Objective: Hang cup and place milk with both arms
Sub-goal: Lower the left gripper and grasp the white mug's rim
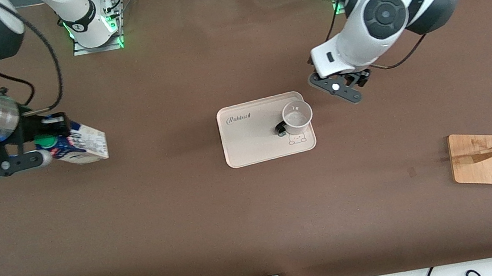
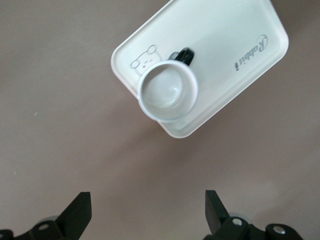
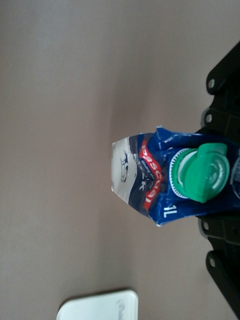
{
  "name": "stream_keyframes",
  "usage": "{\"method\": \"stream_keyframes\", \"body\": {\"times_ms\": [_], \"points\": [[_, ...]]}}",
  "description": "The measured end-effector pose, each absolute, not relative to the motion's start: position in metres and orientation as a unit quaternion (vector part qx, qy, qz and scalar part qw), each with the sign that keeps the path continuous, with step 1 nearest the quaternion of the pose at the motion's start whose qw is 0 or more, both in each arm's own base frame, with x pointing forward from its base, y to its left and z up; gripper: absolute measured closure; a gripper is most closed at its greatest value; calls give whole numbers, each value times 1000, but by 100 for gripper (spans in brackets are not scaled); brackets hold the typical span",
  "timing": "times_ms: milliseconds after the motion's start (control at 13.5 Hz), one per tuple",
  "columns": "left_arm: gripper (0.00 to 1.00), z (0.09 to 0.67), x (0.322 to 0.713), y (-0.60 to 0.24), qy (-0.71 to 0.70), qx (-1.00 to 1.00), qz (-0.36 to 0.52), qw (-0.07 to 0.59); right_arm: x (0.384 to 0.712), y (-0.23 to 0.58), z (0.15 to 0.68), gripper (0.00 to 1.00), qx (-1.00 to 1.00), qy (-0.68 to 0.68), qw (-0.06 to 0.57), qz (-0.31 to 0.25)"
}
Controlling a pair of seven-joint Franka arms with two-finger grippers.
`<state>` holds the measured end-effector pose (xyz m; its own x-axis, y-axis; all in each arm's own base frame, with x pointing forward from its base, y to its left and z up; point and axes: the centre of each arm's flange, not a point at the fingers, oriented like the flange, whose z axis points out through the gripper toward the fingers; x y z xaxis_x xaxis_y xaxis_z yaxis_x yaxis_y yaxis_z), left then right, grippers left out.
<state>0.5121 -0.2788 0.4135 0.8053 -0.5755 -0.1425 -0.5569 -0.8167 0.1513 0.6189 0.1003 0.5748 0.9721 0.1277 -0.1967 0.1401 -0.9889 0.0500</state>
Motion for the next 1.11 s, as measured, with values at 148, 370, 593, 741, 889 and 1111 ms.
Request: {"method": "stream_keyframes", "body": {"times_ms": [148, 370, 593, 741, 889, 1111], "points": [[0, 396, 501, -297, -325, 941, -69, 57, 622, 65, 568, 54, 991, 70, 27, -107], [0, 345, 473, -328, -361, 929, -28, 71, 622, 53, 538, 54, 989, 67, 29, -132], [0, 297, 455, -344, -399, 915, -12, 62, 621, 46, 502, 54, 985, 64, 36, -153], [0, 283, 459, -344, -418, 907, -5, 51, 621, 42, 485, 54, 985, 62, 36, -160], [0, 276, 457, -347, -426, 903, -6, 50, 620, 38, 468, 54, 983, 62, 44, -164], [0, 270, 457, -353, -443, 895, 4, 46, 619, 32, 439, 54, 984, 62, 49, -160]]}}
